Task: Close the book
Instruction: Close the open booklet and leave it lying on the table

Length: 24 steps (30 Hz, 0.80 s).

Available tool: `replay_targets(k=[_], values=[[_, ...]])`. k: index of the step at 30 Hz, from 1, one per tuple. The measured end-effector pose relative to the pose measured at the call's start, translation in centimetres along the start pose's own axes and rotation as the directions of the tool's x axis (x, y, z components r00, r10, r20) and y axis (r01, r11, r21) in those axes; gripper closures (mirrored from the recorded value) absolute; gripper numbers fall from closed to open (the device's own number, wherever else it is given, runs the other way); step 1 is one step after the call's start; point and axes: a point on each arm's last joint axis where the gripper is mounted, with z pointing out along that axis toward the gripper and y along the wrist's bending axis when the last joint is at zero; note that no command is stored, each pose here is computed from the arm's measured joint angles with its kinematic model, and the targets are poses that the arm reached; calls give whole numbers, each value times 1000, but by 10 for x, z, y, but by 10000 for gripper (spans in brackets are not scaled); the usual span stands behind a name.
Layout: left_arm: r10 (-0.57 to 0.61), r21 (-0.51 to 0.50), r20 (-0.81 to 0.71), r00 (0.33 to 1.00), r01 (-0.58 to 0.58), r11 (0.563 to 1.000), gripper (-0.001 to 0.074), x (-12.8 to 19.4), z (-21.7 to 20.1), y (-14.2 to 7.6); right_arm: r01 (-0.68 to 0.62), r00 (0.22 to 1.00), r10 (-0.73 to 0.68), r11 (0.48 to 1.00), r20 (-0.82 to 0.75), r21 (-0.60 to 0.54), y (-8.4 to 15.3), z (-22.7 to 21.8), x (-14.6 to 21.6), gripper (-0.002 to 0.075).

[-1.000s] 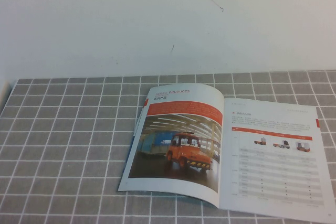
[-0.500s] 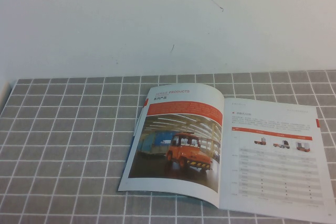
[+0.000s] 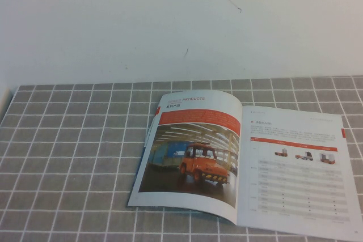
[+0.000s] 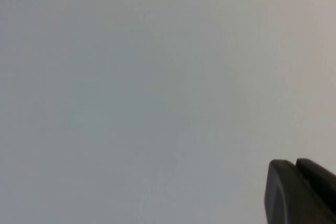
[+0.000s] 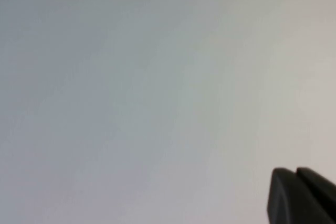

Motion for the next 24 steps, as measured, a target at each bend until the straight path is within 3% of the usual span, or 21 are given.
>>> replay_targets(k=[9, 13, 19, 24], values=[[-84, -14, 32, 996, 84, 996, 738, -3, 0, 2, -87, 996, 86, 995, 10, 40, -4, 0, -1, 728], [-126, -40, -91, 988, 122, 992, 738, 1, 3, 3, -90, 989, 93, 996, -118, 28, -6, 14, -15, 728], [-142, -61, -221, 965, 132, 989, 738, -36, 15, 4, -94, 923, 88, 996, -375, 1, -10, 32, -51, 728], [-151, -70, -281, 948, 136, 988, 738, -60, 34, 5, -108, 773, 72, 994, -631, -19, -11, 51, -58, 728]])
